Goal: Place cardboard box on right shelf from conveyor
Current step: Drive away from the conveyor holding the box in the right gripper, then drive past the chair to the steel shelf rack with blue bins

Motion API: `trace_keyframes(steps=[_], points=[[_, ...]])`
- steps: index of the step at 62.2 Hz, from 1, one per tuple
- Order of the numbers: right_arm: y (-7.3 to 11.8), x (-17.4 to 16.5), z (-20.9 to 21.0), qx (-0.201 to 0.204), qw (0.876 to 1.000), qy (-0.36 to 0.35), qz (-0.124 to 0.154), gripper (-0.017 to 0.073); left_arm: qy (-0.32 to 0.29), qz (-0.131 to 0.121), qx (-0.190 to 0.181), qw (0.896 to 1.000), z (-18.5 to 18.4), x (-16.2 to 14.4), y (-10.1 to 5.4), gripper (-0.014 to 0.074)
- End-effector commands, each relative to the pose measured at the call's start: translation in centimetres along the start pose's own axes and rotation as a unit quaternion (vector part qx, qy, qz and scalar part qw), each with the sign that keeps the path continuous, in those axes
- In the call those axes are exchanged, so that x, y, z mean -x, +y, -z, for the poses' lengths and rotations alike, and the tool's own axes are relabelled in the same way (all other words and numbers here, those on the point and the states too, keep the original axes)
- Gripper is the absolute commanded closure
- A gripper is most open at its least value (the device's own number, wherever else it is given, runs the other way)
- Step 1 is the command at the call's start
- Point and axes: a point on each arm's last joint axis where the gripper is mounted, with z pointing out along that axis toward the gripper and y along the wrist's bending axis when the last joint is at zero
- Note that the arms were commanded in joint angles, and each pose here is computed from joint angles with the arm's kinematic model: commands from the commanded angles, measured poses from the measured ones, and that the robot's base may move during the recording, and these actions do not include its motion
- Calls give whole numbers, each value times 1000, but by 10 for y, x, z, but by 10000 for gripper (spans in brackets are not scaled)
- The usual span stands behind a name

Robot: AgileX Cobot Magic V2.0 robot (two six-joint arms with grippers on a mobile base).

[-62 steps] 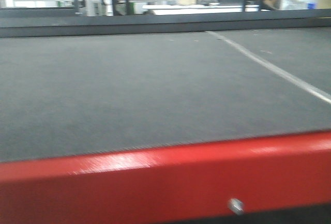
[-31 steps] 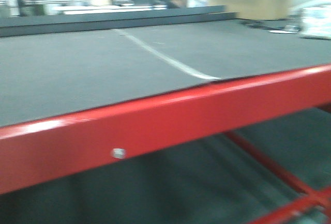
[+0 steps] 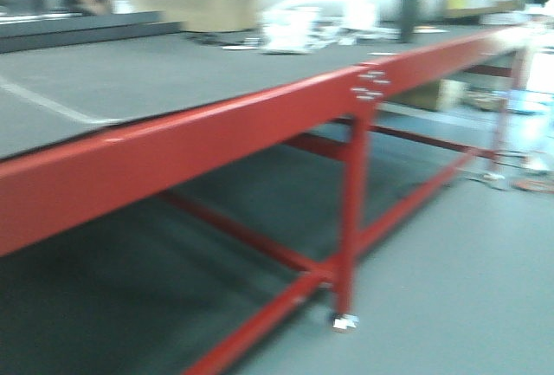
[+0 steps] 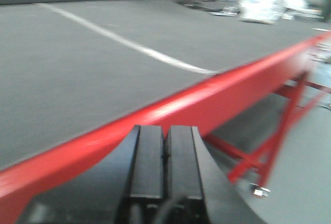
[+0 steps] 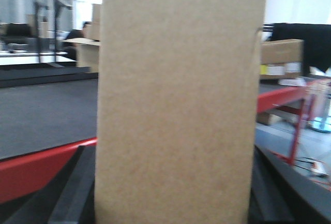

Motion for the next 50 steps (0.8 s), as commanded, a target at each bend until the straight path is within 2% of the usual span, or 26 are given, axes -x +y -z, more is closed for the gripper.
trace_keyframes(steps=[1, 50], points=[[0, 19, 5, -4, 998, -68, 6, 214, -47, 2, -3, 999, 1, 9, 0, 713], [0, 19, 5, -4, 998, -68, 6, 214, -47, 2, -3, 999, 1, 9, 0, 713]])
